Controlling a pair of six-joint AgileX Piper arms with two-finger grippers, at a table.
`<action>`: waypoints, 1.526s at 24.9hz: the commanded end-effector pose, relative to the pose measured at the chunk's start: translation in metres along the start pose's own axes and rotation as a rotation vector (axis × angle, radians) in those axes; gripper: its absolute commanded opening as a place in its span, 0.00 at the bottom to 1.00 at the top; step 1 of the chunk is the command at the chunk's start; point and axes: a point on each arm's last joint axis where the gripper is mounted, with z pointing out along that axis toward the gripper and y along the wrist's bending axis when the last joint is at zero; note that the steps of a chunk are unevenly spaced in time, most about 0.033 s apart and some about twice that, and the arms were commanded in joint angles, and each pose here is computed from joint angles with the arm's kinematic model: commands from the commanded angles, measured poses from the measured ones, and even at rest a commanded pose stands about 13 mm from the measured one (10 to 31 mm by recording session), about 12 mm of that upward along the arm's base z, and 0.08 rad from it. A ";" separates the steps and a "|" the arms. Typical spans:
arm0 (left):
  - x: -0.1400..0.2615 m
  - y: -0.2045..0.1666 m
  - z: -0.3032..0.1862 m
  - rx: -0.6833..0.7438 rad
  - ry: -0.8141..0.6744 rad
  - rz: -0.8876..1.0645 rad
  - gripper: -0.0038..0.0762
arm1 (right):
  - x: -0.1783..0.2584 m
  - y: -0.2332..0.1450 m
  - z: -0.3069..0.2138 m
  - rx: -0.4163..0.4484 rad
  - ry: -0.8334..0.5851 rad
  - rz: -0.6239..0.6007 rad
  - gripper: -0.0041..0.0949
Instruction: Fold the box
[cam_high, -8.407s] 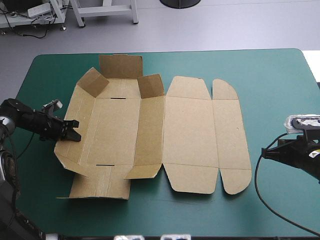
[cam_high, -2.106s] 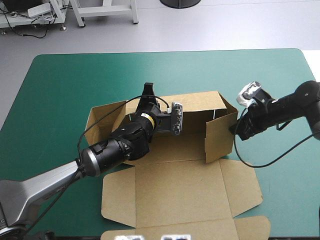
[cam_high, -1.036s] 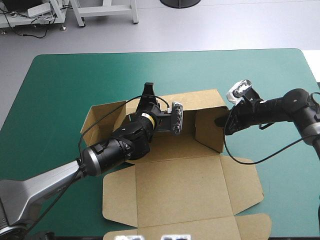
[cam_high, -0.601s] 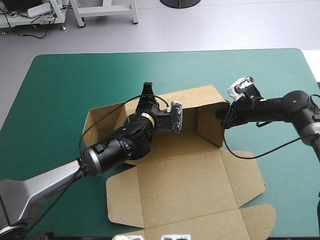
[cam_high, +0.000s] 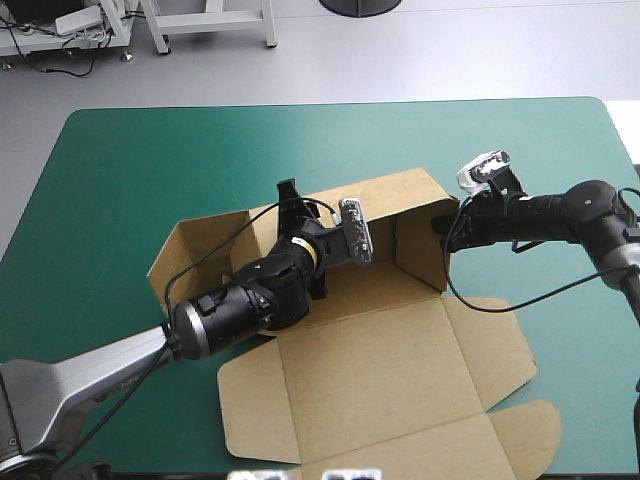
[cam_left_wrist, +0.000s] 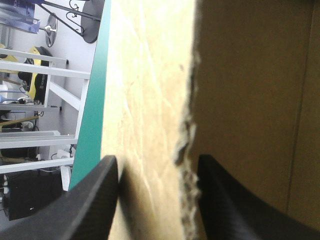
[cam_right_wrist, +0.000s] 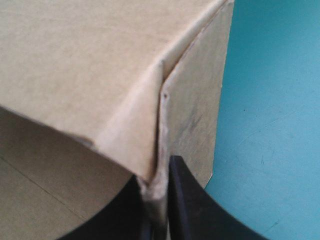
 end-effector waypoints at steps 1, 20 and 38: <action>-0.019 0.008 -0.036 -0.066 -0.056 -0.006 0.48 | -0.008 0.006 -0.008 -0.001 -0.023 0.015 0.03; 0.022 0.049 -0.182 -0.162 -0.154 -0.351 0.26 | -0.007 0.006 -0.008 -0.008 -0.009 0.082 0.03; 0.123 0.175 -0.308 -0.351 -0.512 -0.919 0.05 | -0.007 0.008 -0.010 -0.012 -0.009 0.134 0.03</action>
